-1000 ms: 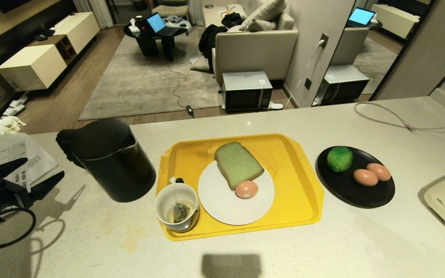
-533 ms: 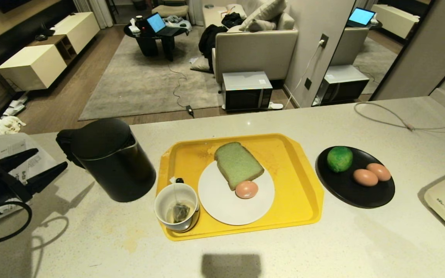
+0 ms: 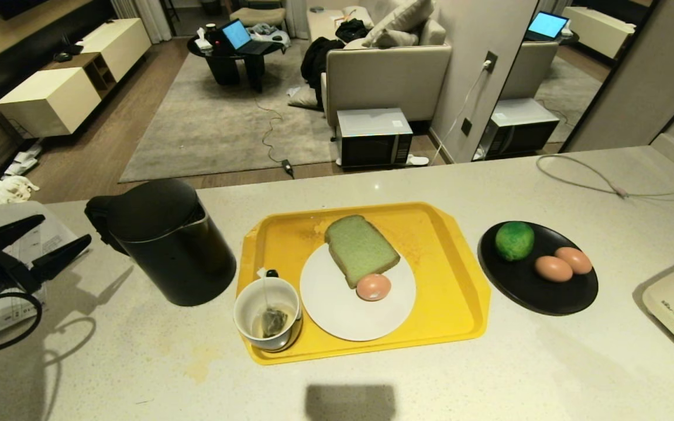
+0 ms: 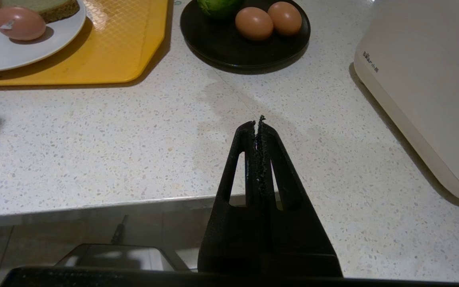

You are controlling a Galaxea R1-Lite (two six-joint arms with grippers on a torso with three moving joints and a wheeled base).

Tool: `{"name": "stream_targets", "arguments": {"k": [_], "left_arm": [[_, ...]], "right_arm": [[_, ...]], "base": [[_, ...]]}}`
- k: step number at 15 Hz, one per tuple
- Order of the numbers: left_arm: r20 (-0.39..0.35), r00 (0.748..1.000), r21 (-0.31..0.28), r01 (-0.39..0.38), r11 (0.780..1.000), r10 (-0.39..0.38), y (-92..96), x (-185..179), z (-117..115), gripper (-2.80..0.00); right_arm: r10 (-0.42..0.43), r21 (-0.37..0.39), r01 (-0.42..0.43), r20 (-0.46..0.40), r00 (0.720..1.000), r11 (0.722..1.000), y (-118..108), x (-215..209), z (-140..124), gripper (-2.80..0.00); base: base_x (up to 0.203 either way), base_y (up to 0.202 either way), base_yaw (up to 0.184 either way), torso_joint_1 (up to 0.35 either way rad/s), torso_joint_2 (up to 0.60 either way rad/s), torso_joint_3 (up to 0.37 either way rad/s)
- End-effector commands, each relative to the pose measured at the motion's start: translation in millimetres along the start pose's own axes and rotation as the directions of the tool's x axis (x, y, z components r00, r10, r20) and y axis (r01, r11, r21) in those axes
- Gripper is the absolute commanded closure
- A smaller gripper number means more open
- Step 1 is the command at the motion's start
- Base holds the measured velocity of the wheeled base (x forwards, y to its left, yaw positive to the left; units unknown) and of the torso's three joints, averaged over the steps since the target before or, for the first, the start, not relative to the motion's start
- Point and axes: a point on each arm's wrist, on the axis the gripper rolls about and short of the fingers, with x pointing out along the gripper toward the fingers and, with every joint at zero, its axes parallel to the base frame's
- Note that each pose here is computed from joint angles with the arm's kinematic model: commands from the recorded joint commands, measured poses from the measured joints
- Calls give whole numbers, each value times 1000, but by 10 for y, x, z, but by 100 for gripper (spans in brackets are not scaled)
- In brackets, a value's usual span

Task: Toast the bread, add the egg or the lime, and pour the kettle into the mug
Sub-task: Pick up the kettle

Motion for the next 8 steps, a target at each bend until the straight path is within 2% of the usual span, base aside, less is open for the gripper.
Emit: {"name": "stream_targets", "arguments": {"k": [1,6,8], "left_arm": [[3,1000,5,3,1000,-3,68,41,-44,-280],[-9,1000,-6,7,1000,-7,271,198,-101,-280],[-15,1000,-21,23,1000,-24,258,256,-129,-280]], "right_arm": [[1,0,-1,-2,1000,1000,0,2,-4,0],[1,0,-1,-2,1000,1000,0,2,-4,0],[1,0,-1,-2,1000,1000,0,2,-4,0]], "base": [[0,0,0,0,0,0],[0,0,0,0,0,0],[0,0,0,0,0,0]]}}
